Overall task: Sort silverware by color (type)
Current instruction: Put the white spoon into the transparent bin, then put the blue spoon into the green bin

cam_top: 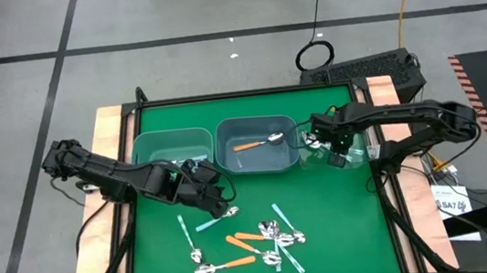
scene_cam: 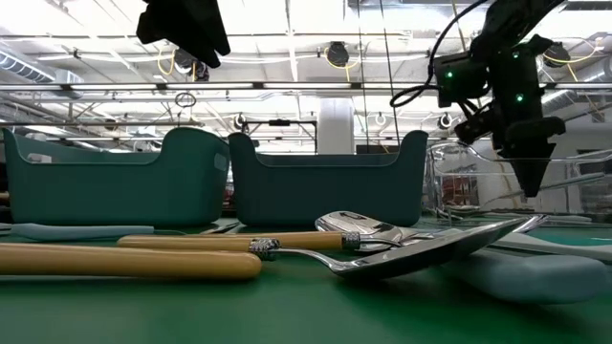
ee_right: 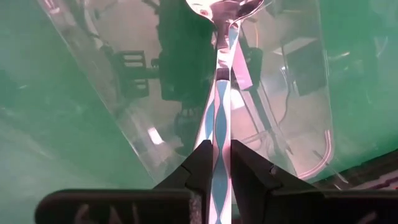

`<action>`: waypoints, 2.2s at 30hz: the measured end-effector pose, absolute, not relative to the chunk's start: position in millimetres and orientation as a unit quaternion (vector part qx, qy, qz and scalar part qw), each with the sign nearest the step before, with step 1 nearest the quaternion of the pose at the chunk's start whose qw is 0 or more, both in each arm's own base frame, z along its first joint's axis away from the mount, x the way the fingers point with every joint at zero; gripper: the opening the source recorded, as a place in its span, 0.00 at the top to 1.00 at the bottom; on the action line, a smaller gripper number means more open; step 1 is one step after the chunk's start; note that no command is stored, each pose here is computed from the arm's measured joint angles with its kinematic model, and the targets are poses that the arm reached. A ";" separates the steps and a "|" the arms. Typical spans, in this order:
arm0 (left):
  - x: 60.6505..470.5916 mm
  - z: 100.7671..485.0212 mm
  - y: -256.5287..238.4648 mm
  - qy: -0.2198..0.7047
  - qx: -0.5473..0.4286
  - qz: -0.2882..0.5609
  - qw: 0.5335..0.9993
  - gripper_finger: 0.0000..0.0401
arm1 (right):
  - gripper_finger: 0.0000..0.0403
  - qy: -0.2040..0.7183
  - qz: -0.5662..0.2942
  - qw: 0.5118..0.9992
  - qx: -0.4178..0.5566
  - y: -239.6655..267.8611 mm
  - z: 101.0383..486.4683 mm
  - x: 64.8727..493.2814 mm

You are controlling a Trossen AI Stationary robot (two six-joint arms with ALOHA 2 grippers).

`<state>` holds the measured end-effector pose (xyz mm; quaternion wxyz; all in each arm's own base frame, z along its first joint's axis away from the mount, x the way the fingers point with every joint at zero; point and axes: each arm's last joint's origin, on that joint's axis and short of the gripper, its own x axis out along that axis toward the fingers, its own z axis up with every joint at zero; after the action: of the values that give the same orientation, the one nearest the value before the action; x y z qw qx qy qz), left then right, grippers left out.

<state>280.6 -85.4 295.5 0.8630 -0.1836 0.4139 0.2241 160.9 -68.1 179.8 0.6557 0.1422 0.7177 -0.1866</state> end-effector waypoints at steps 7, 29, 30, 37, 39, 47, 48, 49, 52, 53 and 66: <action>282.9 292.4 -84.9 0.418 -0.180 0.227 0.861 0.64 | 0.89 0.691 -0.194 0.681 0.142 -71.0 178.8 168.2; 294.1 291.2 -71.9 0.407 -0.193 0.228 0.863 0.64 | 0.57 0.670 -0.245 0.688 0.133 -72.1 185.0 166.0; 294.1 291.2 -71.2 0.407 -0.194 0.229 0.863 0.64 | 0.56 0.665 -0.249 0.691 0.137 -71.6 187.1 164.7; 294.2 291.0 -69.6 0.411 -0.183 0.226 0.864 0.64 | 0.58 0.591 -0.258 0.731 0.222 -61.0 210.5 151.4; 294.8 291.0 -67.4 0.410 -0.185 0.230 0.863 0.64 | 0.58 0.563 -0.264 0.745 0.243 -55.9 218.7 146.5; 292.9 290.6 -75.8 0.416 -0.218 0.216 0.856 0.64 | 0.58 0.462 -0.284 0.776 0.322 -37.0 242.8 126.9; 292.2 290.6 -78.7 0.417 -0.219 0.212 0.856 0.64 | 0.59 0.453 -0.282 0.779 0.328 -34.7 244.7 125.3; 291.2 290.5 -82.1 0.418 -0.220 0.208 0.856 0.63 | 0.59 0.446 -0.278 0.783 0.333 -32.5 246.5 124.0; 287.8 290.5 -93.2 0.422 -0.216 0.193 0.859 0.59 | 0.59 0.424 -0.264 0.796 0.342 -26.6 250.9 123.1; 286.5 290.5 -97.0 0.424 -0.213 0.188 0.860 0.57 | 0.59 0.417 -0.258 0.800 0.345 -24.9 252.3 123.7; 268.8 275.7 -121.8 0.458 -0.169 0.174 0.855 0.41 | 0.59 0.368 -0.241 0.829 0.345 -13.0 311.3 137.0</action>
<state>268.8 -121.8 275.7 0.8553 -0.1690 0.4579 0.1738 137.0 -13.0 311.3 0.8294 0.3448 0.3675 -0.2412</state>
